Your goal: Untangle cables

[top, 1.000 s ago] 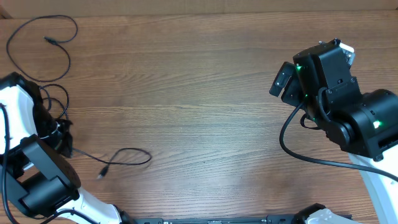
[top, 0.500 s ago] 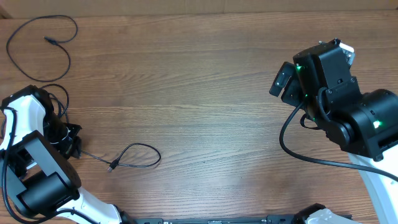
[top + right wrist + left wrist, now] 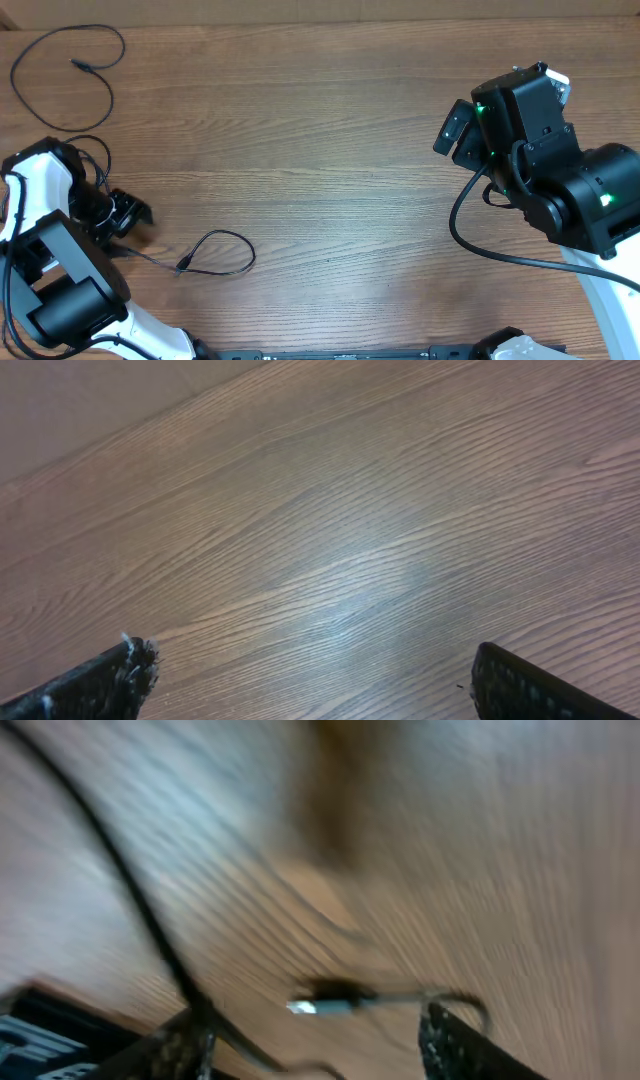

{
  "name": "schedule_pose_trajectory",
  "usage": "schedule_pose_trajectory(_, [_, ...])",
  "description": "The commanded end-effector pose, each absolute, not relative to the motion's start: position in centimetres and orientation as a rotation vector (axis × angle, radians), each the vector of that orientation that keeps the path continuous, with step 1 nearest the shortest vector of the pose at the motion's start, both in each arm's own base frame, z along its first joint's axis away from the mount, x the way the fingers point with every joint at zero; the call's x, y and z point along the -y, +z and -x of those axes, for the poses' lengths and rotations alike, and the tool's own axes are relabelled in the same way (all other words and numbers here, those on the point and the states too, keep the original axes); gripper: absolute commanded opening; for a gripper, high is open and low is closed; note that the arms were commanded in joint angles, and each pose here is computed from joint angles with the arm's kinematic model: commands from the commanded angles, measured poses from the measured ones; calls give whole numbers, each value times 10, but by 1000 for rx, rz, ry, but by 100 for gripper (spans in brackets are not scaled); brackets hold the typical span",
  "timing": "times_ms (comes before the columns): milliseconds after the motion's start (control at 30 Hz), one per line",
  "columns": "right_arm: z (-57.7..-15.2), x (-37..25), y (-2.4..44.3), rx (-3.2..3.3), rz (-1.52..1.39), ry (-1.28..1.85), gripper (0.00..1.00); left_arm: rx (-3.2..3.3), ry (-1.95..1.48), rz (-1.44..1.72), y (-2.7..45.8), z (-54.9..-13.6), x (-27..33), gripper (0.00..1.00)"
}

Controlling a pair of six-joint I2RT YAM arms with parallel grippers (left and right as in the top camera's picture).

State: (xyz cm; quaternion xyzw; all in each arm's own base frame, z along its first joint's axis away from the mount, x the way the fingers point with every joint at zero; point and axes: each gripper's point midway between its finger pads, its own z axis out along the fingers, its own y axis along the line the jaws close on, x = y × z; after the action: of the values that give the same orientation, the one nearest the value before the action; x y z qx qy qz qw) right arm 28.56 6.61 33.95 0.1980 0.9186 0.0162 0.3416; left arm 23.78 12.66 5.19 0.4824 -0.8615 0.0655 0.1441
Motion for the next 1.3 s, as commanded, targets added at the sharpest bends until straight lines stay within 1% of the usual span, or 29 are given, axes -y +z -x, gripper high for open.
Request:
schedule_pose_trajectory(0, [-286,-63,341,-2377,-532,36,100,2631,470,-1281,80,-274,-117,67])
schedule_pose_trajectory(133, [-286,-63,341,-2377,-532,36,100,2711,543,-1259,104,-285,-113,66])
schedule_pose_trajectory(367, [-286,-63,341,-2377,-532,36,100,2823,532,-1253,135,-283,-108,66])
schedule_pose_trajectory(533, [-286,-63,341,-2377,-532,36,100,2828,522,-1425,157,-276,-119,67])
schedule_pose_trajectory(633, [-286,-63,341,-2377,-532,36,100,2731,361,-1681,162,-257,-148,69])
schedule_pose_trajectory(700, [-286,-63,341,-2377,-532,36,100,2597,179,-1881,160,-237,-172,71])
schedule_pose_trajectory(733, [-286,-63,341,-2377,-532,36,100,2513,98,-1977,158,-225,-184,74])
schedule_pose_trajectory(833, [-286,-63,341,-2377,-532,36,100,2294,-47,-2164,145,-195,-203,76])
schedule_pose_trajectory(967, [-286,-63,341,-2377,-532,37,100,2107,-148,-2304,122,-176,-211,80])
schedule_pose_trajectory(1100, [-286,-63,341,-2377,-532,36,100,1898,-280,-2439,92,-157,-212,88])
schedule_pose_trajectory(1167, [-286,-63,341,-2377,-532,36,100,1808,-328,-2494,79,-148,-212,89])
schedule_pose_trajectory(1267, [-286,-63,341,-2377,-532,36,100,1697,-383,-2562,70,-135,-215,86])
